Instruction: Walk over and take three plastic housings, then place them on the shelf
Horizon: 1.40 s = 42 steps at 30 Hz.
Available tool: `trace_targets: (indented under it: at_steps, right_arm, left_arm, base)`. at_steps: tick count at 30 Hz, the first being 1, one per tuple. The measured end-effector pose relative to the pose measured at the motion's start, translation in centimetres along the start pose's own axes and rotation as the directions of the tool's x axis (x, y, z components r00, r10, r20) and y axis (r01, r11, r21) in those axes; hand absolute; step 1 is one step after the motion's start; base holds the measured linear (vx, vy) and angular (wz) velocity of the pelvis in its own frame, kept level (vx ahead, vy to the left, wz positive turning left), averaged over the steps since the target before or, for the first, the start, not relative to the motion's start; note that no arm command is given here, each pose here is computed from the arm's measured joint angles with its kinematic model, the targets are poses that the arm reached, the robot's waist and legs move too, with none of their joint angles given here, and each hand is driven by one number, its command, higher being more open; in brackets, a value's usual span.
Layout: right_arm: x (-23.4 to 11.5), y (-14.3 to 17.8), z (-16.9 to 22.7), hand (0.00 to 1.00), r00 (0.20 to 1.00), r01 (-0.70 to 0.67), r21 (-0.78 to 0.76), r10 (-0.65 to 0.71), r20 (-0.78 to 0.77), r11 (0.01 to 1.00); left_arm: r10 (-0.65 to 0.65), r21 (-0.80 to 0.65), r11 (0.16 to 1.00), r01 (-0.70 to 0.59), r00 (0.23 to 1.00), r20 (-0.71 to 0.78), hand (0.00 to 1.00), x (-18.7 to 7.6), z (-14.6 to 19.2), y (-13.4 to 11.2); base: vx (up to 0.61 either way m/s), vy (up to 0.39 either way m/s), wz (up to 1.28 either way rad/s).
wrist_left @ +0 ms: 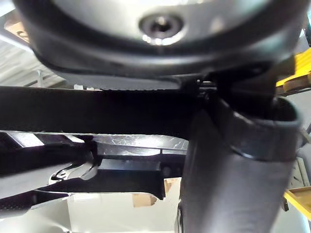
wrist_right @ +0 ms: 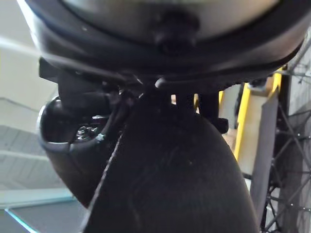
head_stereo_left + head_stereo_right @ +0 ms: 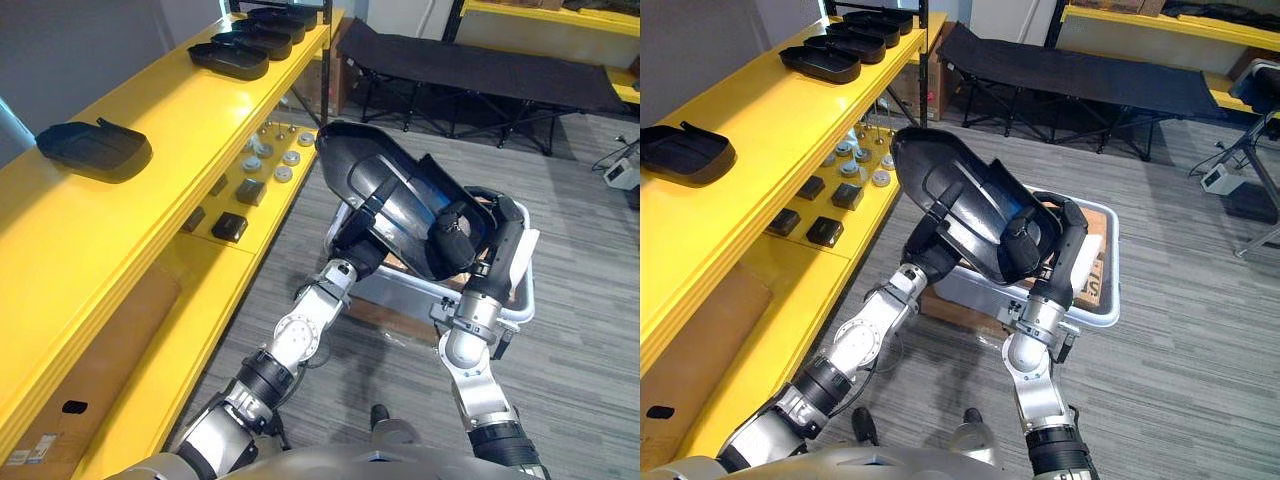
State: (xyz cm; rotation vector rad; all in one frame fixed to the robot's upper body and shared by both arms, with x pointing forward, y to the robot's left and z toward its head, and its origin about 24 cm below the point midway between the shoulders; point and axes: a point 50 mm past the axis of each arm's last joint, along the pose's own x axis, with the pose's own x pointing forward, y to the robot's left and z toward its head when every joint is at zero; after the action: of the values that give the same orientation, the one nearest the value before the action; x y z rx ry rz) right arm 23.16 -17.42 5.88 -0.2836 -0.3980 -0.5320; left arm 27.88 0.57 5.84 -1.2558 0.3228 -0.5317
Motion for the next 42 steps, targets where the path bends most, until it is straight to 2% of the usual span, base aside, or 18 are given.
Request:
trace_targets:
  at_steps: [8,11,19,20,30,37,39,42]
  right_arm:
    - [-0.3,0.9,1.8,0.0,0.993,-0.046,0.086,0.037,0.111,0.995]
    - [-0.4,1.0,1.8,0.0,0.994,-0.041,0.088,0.032,0.102,0.995]
    - [-0.5,1.2,1.9,0.0,0.995,-0.034,0.099,0.024,0.096,0.994]
    - [-0.4,1.2,1.9,1.0,0.995,-0.035,0.1,0.025,0.098,0.994]
    - [-1.5,2.8,1.9,1.0,0.99,-0.115,0.119,0.105,0.091,0.986]
    - [-3.2,4.7,2.0,1.0,0.972,-0.232,0.135,0.223,0.078,0.963]
    - [-3.5,5.2,1.8,1.0,0.965,-0.262,0.127,0.256,0.059,0.957]
    - [-3.9,5.6,0.9,1.0,0.944,-0.328,0.123,0.33,0.003,0.937]
  left_arm:
    - [0.069,0.138,0.988,-0.066,0.997,-0.02,0.0,-0.2,-0.2,1.5]
    - [0.064,0.195,0.979,-0.061,0.998,-0.014,0.0,-0.2,-0.1,1.5]
    - [0.057,0.209,0.976,-0.06,0.998,0.019,0.0,-0.2,-0.1,1.3]
    - [0.056,0.21,0.976,-0.06,0.998,0.025,0.0,-0.2,-0.1,1.3]
    - [0.116,0.21,0.967,-0.143,0.984,0.135,0.0,-0.3,1.1,1.6]
    - [0.228,0.223,0.933,-0.284,0.943,0.244,0.0,-1.9,2.9,3.2]
    - [0.244,0.292,0.895,-0.337,0.918,0.312,0.0,-2.8,3.5,3.0]
    - [0.219,0.476,0.754,-0.452,0.857,0.467,0.0,-3.9,5.3,1.9]
  base:
    - [0.0,0.0,0.01]
    - [0.0,0.0,0.01]
    - [0.0,0.0,0.03]
    - [0.0,0.0,0.08]
    - [0.0,0.0,0.14]
    - [0.0,0.003,0.17]
    - [-0.01,0.006,0.16]
    - [-0.02,0.0,0.17]
